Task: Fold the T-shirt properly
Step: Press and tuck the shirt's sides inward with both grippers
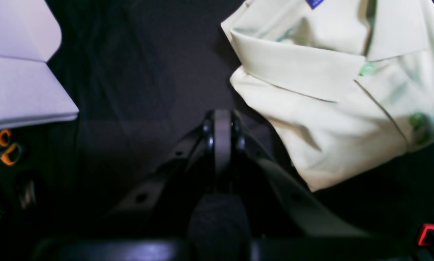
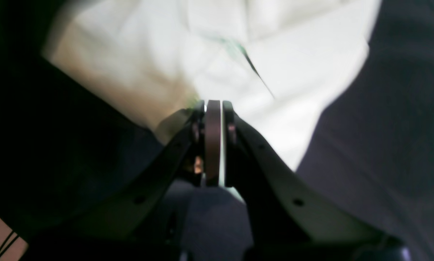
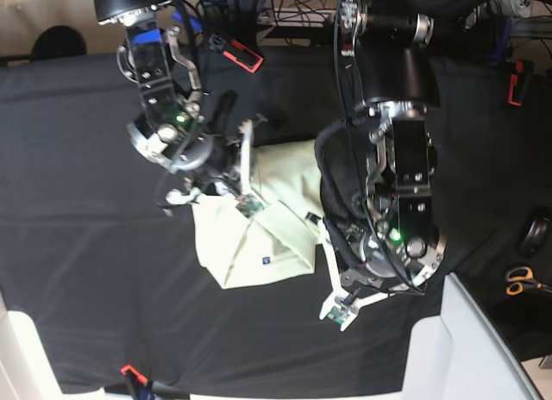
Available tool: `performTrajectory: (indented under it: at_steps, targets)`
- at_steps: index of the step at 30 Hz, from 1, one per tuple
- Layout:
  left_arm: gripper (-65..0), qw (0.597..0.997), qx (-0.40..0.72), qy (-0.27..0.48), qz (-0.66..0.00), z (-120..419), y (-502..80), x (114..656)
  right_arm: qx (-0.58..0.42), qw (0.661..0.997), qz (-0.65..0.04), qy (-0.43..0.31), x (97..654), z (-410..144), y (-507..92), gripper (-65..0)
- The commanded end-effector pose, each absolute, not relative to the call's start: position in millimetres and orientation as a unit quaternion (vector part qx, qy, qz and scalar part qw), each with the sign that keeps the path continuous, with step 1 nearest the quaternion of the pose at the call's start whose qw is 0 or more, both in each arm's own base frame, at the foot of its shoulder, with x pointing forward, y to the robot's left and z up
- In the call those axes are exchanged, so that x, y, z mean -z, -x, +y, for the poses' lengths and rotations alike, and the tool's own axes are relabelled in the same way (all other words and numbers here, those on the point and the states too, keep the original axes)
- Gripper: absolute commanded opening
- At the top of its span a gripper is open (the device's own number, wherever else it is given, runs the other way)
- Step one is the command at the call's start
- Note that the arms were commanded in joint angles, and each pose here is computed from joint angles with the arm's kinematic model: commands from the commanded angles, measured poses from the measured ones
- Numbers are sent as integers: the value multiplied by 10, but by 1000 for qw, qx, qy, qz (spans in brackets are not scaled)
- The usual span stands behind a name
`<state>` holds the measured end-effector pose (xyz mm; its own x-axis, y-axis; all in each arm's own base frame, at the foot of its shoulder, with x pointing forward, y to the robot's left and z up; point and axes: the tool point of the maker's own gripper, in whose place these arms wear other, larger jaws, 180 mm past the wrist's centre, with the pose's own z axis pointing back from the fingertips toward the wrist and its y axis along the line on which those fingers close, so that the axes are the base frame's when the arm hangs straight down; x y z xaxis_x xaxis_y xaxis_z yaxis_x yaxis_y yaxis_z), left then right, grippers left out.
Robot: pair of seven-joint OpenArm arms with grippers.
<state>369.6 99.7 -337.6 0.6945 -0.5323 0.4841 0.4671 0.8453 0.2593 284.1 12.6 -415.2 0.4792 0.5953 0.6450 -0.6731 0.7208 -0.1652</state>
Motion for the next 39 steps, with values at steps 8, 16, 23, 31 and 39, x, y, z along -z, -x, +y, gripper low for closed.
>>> performTrajectory:
  at_steps: [8, 16, 23, 31, 39]
  targets:
    - [-650, 919, 269, -69, -280, 1117, -3707, 3386, -329, 883, -326, -71, 4595, -87, -2834, -643]
    - [-650, 918, 270, -76, -281, 1172, -3732, 3364, -312, 892, -319, -74, 4684, -177, -2714, -643]
    - [-650, 921, 273, -58, -273, 1094, -3723, 3504, -353, 867, -348, -49, 4220, 20, -2855, -643]
    - [-650, 919, 281, 46, -273, 545, -3682, 4119, -395, 849, -349, -46, 4044, 277, -2817, -643]
    - [-650, 922, 219, 63, -312, 499, -3841, 4299, -393, 853, -339, -50, 4109, 265, -2722, -643]
